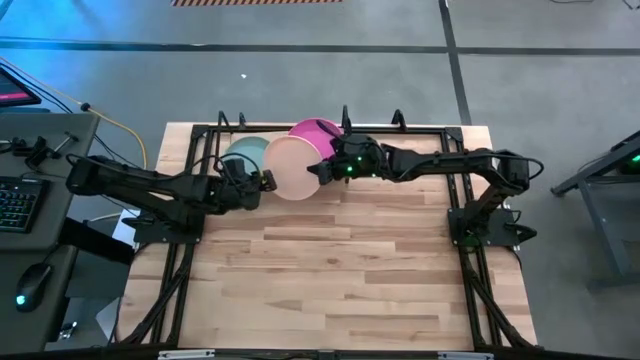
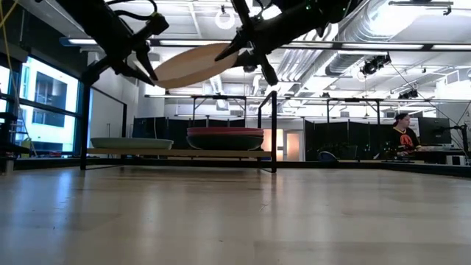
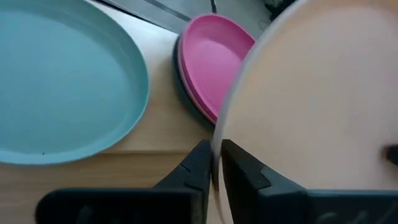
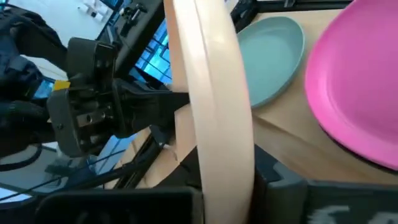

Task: Place and stack plates onto a shelf
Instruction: Stack the light orange plate on top of the green plate on the shelf

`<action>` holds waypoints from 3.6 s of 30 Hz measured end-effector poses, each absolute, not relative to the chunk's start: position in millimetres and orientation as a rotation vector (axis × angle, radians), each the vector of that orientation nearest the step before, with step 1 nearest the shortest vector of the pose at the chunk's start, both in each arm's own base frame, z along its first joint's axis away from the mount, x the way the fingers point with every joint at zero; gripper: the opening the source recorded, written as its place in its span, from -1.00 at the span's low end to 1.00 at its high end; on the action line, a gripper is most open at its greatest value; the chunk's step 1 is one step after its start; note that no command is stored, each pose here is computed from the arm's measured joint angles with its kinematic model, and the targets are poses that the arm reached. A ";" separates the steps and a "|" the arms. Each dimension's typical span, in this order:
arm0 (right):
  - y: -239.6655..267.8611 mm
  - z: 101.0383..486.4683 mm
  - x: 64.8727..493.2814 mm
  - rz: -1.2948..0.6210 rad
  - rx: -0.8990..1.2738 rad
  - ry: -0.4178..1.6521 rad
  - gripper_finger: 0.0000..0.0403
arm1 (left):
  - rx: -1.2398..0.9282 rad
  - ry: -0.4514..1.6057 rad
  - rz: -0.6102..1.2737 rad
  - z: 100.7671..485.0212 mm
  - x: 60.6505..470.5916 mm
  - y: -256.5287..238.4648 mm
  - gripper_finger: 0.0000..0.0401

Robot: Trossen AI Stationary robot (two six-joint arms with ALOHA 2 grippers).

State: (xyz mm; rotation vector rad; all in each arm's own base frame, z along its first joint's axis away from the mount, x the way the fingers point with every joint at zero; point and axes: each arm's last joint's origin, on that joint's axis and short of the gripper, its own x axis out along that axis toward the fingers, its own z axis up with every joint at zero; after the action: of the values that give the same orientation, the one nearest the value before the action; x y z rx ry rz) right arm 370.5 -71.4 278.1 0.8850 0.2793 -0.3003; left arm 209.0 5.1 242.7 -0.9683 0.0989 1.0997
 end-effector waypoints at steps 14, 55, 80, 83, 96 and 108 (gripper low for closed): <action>-96.1 305.7 343.7 -0.343 0.850 0.238 -0.93 | -0.818 0.049 0.840 299.9 153.4 16.1 -0.51; -130.2 212.7 525.7 -0.641 1.030 0.323 -0.91 | -0.747 -0.359 0.574 365.5 91.2 16.1 -0.46; -143.3 225.3 509.1 -0.796 0.832 0.403 -0.92 | -0.745 -0.356 0.566 365.7 91.4 15.9 -0.46; -140.6 231.1 511.2 -0.762 0.825 0.403 -0.92 | -0.749 -0.360 0.563 366.0 91.4 15.8 -0.46; -131.7 239.2 517.6 -0.698 0.878 0.353 -0.85 | -0.751 -0.363 0.560 366.3 91.4 15.8 -0.46; -125.1 208.2 534.5 -0.692 1.056 0.257 -0.81 | -0.753 -0.365 0.560 366.4 91.3 15.8 -0.46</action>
State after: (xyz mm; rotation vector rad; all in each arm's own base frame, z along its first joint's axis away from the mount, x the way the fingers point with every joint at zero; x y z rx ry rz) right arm 534.5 -125.1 208.2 1.0556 0.2571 -0.6919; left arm 91.3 15.8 366.4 -0.7533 -0.3647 0.5605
